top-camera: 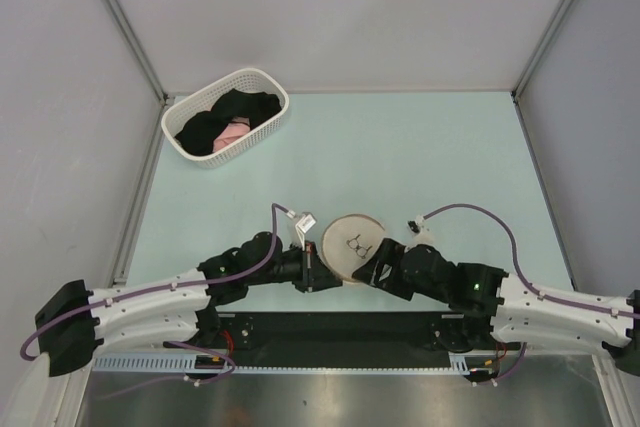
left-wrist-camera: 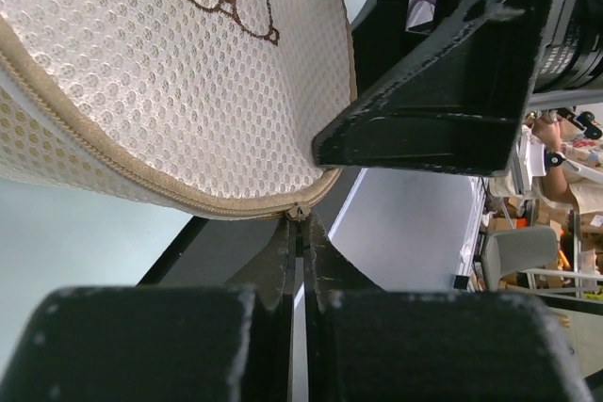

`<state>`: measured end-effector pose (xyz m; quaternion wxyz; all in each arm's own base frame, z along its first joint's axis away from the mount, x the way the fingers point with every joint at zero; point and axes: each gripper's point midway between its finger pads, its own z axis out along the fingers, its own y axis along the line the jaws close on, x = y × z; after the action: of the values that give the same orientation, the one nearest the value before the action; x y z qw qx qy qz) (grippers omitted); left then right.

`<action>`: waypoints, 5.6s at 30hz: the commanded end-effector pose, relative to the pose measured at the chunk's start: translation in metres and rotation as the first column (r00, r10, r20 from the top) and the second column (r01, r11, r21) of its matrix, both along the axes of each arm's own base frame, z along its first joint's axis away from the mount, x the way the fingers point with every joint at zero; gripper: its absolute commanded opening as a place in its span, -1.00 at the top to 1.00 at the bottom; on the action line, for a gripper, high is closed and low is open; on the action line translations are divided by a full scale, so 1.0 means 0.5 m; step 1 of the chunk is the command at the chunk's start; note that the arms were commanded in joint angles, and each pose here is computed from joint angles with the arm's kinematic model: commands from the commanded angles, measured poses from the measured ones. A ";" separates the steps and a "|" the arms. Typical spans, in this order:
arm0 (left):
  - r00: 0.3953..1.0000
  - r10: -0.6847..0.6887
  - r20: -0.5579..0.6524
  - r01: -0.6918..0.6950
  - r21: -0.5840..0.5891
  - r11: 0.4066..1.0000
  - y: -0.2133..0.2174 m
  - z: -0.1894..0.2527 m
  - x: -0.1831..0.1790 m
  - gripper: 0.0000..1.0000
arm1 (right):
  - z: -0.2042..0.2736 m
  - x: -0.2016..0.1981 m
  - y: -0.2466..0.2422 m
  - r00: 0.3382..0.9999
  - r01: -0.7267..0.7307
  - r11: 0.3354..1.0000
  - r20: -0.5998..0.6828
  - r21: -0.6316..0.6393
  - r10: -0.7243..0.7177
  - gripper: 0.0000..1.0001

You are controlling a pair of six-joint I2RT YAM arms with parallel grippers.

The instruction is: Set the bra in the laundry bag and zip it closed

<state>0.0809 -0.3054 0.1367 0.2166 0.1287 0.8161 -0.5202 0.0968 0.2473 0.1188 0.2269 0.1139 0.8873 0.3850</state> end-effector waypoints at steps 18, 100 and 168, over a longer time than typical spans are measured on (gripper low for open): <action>1.000 0.017 0.026 -0.018 0.058 0.998 -0.009 0.002 0.003 0.99 | 0.103 0.074 0.011 0.980 0.138 0.974 0.117 0.179 -0.160 1.00; 0.981 0.138 0.136 -0.148 0.068 0.987 0.068 0.044 0.058 0.99 | 0.149 0.137 0.002 0.975 0.030 0.922 0.191 0.387 -0.111 1.00; 0.993 -0.002 0.115 0.002 0.000 1.000 0.013 0.083 0.056 1.00 | 0.160 0.037 0.141 0.969 -0.184 0.914 0.223 0.362 0.107 -0.46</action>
<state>0.1044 -0.2863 0.1474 0.2408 0.1425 0.8287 -0.4847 0.1160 0.3103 0.1730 0.2477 0.0633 0.7957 0.5491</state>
